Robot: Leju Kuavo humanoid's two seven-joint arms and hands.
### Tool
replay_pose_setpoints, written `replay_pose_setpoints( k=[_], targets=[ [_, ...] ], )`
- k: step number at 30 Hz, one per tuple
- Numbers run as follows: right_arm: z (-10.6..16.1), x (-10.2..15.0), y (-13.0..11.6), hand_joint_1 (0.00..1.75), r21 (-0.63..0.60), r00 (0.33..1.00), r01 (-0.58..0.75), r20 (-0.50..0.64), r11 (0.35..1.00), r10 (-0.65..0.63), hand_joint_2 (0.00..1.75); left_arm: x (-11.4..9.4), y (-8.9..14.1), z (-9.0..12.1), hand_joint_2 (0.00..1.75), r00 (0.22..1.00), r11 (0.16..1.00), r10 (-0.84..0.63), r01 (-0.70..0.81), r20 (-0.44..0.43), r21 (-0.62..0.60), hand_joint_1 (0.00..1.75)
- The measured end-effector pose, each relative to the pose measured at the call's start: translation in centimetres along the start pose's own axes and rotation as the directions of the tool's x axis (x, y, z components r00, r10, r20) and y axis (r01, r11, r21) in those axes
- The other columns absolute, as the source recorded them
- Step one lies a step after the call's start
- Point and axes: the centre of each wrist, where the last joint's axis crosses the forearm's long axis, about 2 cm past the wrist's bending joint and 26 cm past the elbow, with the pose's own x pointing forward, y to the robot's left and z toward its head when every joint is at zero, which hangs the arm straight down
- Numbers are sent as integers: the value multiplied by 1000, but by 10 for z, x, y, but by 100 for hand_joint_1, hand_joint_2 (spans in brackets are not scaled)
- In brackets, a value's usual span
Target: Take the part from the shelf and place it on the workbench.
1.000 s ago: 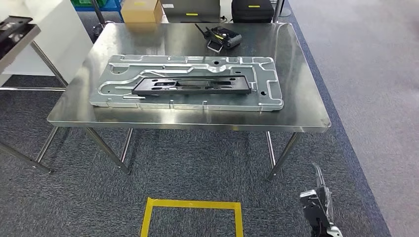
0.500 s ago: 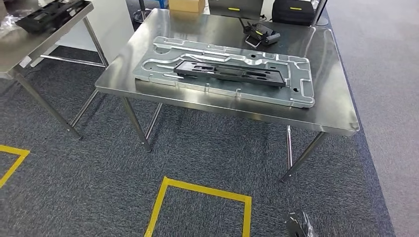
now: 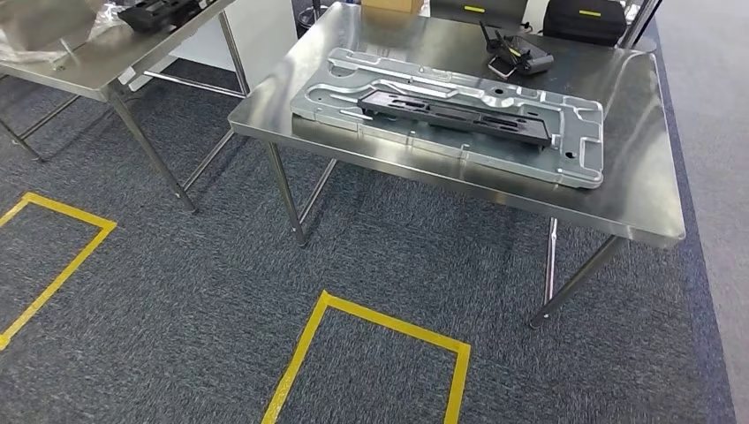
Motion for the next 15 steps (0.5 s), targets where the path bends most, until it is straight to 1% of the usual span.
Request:
replay_pose_setpoints(
  k=[4,6,10,15],
  targets=[
    [6,-11,10,0,89,990,-12,-142,996,24,0,0,0,0,0,1000,1000,-10,10,-7,10,0],
    [7,-12,14,0,129,983,-11,-181,992,35,0,-1,1,1,0,1000,1000,-16,16,-13,16,0],
    [10,-11,21,0,223,976,-2,-212,975,51,0,0,1,0,0,999,999,-32,32,-15,15,0],
    [11,-7,27,0,347,978,18,-200,938,55,0,-2,3,0,0,998,998,-56,56,-12,-4,0]
  ],
)
